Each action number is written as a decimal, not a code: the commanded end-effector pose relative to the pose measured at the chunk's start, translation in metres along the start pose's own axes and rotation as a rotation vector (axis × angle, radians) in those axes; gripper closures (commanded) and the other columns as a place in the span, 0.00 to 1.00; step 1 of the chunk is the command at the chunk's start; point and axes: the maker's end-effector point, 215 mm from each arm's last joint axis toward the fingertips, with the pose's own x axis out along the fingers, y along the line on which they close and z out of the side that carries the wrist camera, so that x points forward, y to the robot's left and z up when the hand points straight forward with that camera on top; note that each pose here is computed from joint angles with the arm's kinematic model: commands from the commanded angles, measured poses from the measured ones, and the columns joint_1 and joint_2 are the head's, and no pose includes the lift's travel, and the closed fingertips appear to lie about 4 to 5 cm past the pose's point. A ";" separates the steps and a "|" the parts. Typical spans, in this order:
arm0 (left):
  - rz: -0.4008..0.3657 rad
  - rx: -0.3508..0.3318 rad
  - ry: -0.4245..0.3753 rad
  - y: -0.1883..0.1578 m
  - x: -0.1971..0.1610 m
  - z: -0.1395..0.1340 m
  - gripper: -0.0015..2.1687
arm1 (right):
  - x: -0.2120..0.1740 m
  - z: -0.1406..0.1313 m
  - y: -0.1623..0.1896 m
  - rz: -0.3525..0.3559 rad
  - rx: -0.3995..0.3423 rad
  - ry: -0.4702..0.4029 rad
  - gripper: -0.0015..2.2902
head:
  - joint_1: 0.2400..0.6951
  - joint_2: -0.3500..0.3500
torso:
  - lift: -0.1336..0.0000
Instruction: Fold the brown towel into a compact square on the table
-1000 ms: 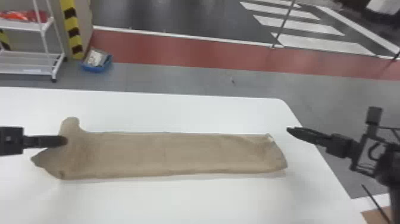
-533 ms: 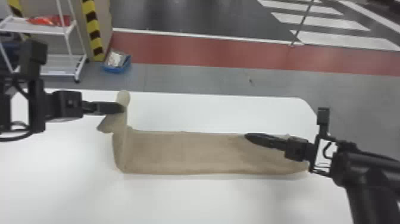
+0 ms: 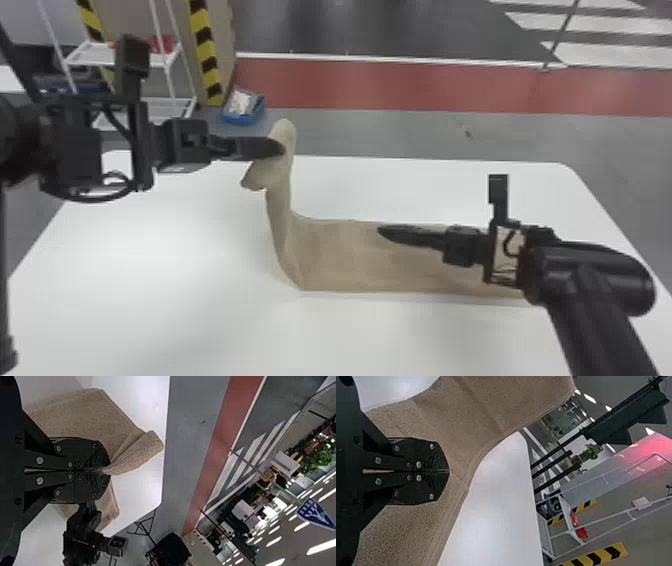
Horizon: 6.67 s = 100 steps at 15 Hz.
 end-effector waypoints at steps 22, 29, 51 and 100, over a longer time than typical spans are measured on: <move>-0.079 0.084 -0.112 -0.039 -0.052 0.051 0.68 | 0.125 0.034 0.092 0.314 -0.006 -0.014 0.77 | 0.88 0.67 | 0.07; -0.066 0.090 -0.017 -0.042 -0.018 0.013 0.68 | 0.059 0.053 0.092 0.309 0.102 -0.153 0.77 | 0.87 0.65 | 0.07; -0.003 0.151 0.018 -0.103 0.170 -0.092 0.68 | -0.312 0.070 -0.088 -0.593 -0.265 -0.484 0.04 | 0.91 0.00 | 0.07; 0.055 0.303 -0.169 -0.016 0.071 -0.087 0.01 | -0.117 -0.022 -0.084 -0.689 0.108 0.042 0.25 | 1.00 0.13 | 0.07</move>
